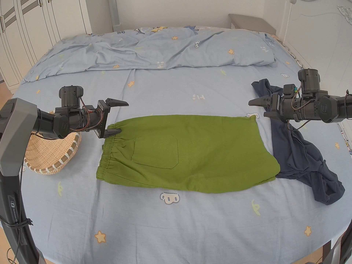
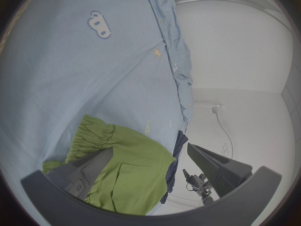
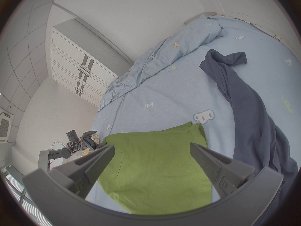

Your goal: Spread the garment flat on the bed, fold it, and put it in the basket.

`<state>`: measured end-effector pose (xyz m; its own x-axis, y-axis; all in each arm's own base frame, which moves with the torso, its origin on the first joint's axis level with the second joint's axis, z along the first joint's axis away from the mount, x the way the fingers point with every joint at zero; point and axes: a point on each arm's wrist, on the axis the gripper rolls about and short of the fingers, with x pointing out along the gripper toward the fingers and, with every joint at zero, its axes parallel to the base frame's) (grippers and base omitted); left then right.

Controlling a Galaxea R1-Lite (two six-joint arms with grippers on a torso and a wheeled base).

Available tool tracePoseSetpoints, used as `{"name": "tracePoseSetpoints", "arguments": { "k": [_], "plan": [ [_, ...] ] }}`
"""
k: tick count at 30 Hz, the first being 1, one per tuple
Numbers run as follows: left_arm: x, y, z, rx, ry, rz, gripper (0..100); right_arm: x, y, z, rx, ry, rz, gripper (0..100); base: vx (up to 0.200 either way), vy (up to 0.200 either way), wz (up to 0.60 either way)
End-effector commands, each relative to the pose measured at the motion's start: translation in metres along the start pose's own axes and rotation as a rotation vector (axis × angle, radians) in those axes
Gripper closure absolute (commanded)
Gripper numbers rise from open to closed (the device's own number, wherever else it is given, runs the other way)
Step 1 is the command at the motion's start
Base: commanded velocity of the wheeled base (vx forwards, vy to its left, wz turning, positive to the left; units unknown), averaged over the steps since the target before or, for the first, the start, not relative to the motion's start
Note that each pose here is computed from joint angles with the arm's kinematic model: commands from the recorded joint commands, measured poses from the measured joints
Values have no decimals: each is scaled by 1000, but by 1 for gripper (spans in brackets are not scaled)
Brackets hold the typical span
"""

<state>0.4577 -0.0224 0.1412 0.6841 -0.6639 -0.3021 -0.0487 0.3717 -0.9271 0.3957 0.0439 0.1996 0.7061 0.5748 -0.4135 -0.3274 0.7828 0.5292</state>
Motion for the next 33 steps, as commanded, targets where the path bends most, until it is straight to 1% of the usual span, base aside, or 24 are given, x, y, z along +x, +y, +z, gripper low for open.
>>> {"name": "tracePoseSetpoints", "arguments": {
  "k": [1,3,5,6,8,9,12,14,16,17,18,19,21,22,24,26,27,31,33],
  "plan": [
    [-3,6,-5,-21,10,21,0,0,1,0,0,-1,2,0,0,0,0],
    [-15,-6,-11,-8,13,4,0,0,1,0,0,-1,2,0,0,0,0],
    [-16,-7,-11,-7,12,3,0,0,1,0,0,-1,0,0,0,0,0],
    [-38,-24,-22,11,9,-15,0,0,1,0,-1,1,2,0,0,0,0],
    [-57,-38,-34,21,3,-26,0,0,1,0,0,-1,2,0,0,0,0],
    [-62,-39,-38,21,4,-25,0,0,1,0,0,-1,2,0,0,0,0],
    [-84,-39,-64,7,22,-7,0,0,1,0,0,-1,2,0,0,0,0],
    [-94,-30,-79,9,26,6,0,-1,1,0,0,-1,2,0,0,0,0],
    [-99,-12,-96,45,37,18,0,0,1,-2,1,5,2,0,0,0,0],
    [-99,-5,-100,61,39,21,0,-1,1,-2,1,5,2,0,0,0,0],
    [-99,3,-105,83,41,18,0,-1,2,-2,0,6,3,0,0,0,0],
    [-99,3,-105,83,41,18,0,-1,2,-2,0,6,3,0,0,0,0],
    [-93,18,-118,143,37,-12,0,-2,6,-4,-4,9,10,0,0,0,0],
    [-88,25,-122,150,42,-18,0,-2,6,-4,-5,11,10,0,0,0,0],
    [-84,35,-125,162,35,-26,0,-2,7,-5,-5,14,12,0,0,0,0],
    [-83,36,-126,165,34,-28,0,-2,7,-5,-5,14,12,0,0,0,0],
    [-82,42,-127,177,13,-35,0,-2,7,-5,-5,14,12,0,0,0,0],
    [-80,53,-129,162,16,-11,0,-2,8,-5,-6,13,13,0,0,0,0],
    [-79,56,-127,159,3,0,0,-4,9,-4,-8,9,14,0,0,0,0]
  ]
}}
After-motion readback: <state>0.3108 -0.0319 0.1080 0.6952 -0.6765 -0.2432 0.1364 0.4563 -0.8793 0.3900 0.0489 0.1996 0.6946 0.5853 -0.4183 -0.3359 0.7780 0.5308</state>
